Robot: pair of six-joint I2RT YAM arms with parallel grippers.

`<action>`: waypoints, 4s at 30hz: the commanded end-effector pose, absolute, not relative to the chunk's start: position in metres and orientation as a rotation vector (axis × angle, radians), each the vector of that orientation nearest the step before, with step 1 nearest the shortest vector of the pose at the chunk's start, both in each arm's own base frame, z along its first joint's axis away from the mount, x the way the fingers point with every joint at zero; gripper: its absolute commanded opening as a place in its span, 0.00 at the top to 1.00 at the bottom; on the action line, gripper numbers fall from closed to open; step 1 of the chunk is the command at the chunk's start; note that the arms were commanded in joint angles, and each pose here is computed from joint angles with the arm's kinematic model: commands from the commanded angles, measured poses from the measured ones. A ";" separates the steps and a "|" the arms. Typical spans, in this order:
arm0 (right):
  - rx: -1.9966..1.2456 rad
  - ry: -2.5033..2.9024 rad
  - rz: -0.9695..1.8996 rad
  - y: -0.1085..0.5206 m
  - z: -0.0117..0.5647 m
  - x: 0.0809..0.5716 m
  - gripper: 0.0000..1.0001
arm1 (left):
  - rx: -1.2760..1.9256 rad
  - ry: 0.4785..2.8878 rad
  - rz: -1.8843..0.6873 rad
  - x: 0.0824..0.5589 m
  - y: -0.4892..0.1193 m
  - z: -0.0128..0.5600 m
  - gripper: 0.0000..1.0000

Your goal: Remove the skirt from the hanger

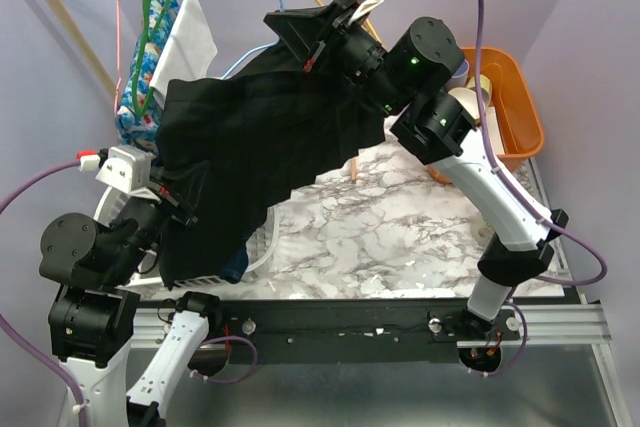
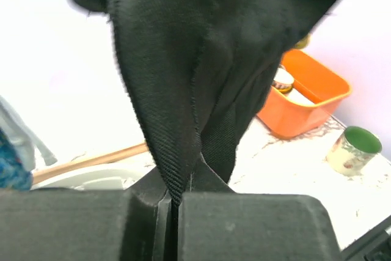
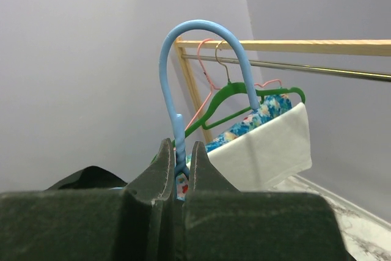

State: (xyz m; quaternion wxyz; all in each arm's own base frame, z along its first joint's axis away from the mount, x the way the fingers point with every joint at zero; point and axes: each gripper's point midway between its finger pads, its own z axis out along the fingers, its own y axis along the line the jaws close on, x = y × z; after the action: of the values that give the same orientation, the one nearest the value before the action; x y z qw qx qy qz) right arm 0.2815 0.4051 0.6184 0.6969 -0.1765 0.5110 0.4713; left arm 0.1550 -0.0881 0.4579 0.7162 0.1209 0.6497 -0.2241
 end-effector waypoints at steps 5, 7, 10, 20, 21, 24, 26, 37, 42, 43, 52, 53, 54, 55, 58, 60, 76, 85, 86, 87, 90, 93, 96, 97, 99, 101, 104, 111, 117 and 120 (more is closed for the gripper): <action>-0.140 0.982 1.011 0.334 0.681 0.270 0.99 | 0.039 1.462 -0.300 0.166 -0.042 0.463 1.00; -0.116 0.986 1.000 0.328 0.678 0.270 0.99 | -0.062 1.453 -0.227 0.167 -0.023 0.465 1.00; -0.060 0.991 0.975 0.316 0.674 0.275 0.99 | -0.159 1.431 -0.169 0.166 -0.005 0.467 1.00; -0.005 0.960 1.012 0.298 0.680 0.265 0.99 | -0.295 1.415 -0.075 0.168 0.020 0.475 1.00; 0.003 0.947 1.021 0.294 0.684 0.261 0.99 | -0.300 1.405 -0.056 0.169 0.023 0.477 1.00; 0.041 0.935 1.034 0.284 0.687 0.258 0.99 | -0.346 1.403 0.004 0.173 0.034 0.472 1.00; 0.067 0.925 1.044 0.278 0.689 0.257 0.99 | -0.351 1.406 0.007 0.176 0.035 0.469 1.00; 0.075 0.886 1.119 0.265 0.695 0.239 0.99 | -0.408 1.407 0.102 0.188 0.049 0.465 1.00; 0.053 0.855 1.186 0.259 0.707 0.222 0.99 | -0.447 1.404 0.135 0.197 0.055 0.458 1.00; 0.050 0.853 1.188 0.257 0.707 0.220 0.99 | -0.458 1.402 0.147 0.196 0.057 0.459 1.00; 0.091 0.813 1.178 0.236 0.710 0.212 0.99 | -0.514 1.407 0.201 0.194 0.068 0.453 1.00; 0.095 0.810 1.177 0.235 0.710 0.212 0.99 | -0.517 1.415 0.199 0.195 0.067 0.449 1.00; 0.093 0.807 1.180 0.234 0.711 0.211 0.99 | -0.519 1.422 0.199 0.196 0.067 0.447 1.00; 0.091 0.804 1.182 0.233 0.712 0.210 0.99 | -0.518 1.422 0.195 0.196 0.066 0.445 1.00; 0.085 0.800 1.200 0.235 0.713 0.208 0.99 | -0.537 1.402 0.175 0.193 0.067 0.448 1.00; 0.088 0.795 1.213 0.235 0.713 0.207 0.99 | -0.554 1.401 0.169 0.193 0.067 0.445 1.00; 0.249 0.665 1.229 0.191 0.713 0.198 0.99 | -0.654 1.472 0.218 0.197 0.075 0.415 1.00; 0.280 0.611 1.215 0.169 0.722 0.188 0.99 | -0.661 1.499 0.179 0.205 0.068 0.408 1.00; 0.284 0.611 1.214 0.169 0.721 0.188 0.99 | -0.670 1.506 0.198 0.207 0.070 0.405 1.00; 0.293 0.617 1.201 0.167 0.716 0.191 0.99 | -0.678 1.507 0.213 0.207 0.072 0.403 1.00; 0.306 0.600 1.184 0.158 0.716 0.187 0.99 | -0.702 1.493 0.246 0.205 0.078 0.398 1.00; 0.302 0.603 1.164 0.155 0.718 0.186 0.99 | -0.710 1.446 0.270 0.200 0.084 0.413 1.00; 0.295 0.609 1.153 0.156 0.716 0.187 0.99 | -0.705 1.448 0.259 0.201 0.082 0.419 1.00; 0.300 0.610 1.150 0.156 0.714 0.188 0.99 | -0.702 1.451 0.249 0.202 0.081 0.419 1.00; 0.282 0.611 1.154 0.160 0.714 0.188 0.99 | -0.694 1.451 0.255 0.205 0.081 0.420 1.00; 0.257 0.621 1.159 0.166 0.715 0.189 0.99 | -0.690 1.432 0.276 0.205 0.083 0.430 1.00; 0.176 0.622 1.180 0.181 0.717 0.183 0.99 | -0.675 1.370 0.268 0.203 0.085 0.453 1.00; 0.068 0.538 1.271 0.199 0.727 0.166 0.99 | -0.635 1.286 0.220 0.205 0.080 0.479 1.00; -0.067 0.482 1.359 0.230 0.745 0.153 0.99 | -0.587 1.327 0.234 0.215 0.075 0.457 1.00; -0.109 0.449 1.386 0.239 0.750 0.148 0.99 | -0.561 1.370 0.237 0.224 0.071 0.445 1.00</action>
State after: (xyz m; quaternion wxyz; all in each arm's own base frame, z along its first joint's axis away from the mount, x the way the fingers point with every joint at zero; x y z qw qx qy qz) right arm 0.1819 0.2605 0.7121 0.7377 -0.0252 0.2975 0.6056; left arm 0.2222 0.0569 0.4605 0.7470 -0.2441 0.6155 0.0592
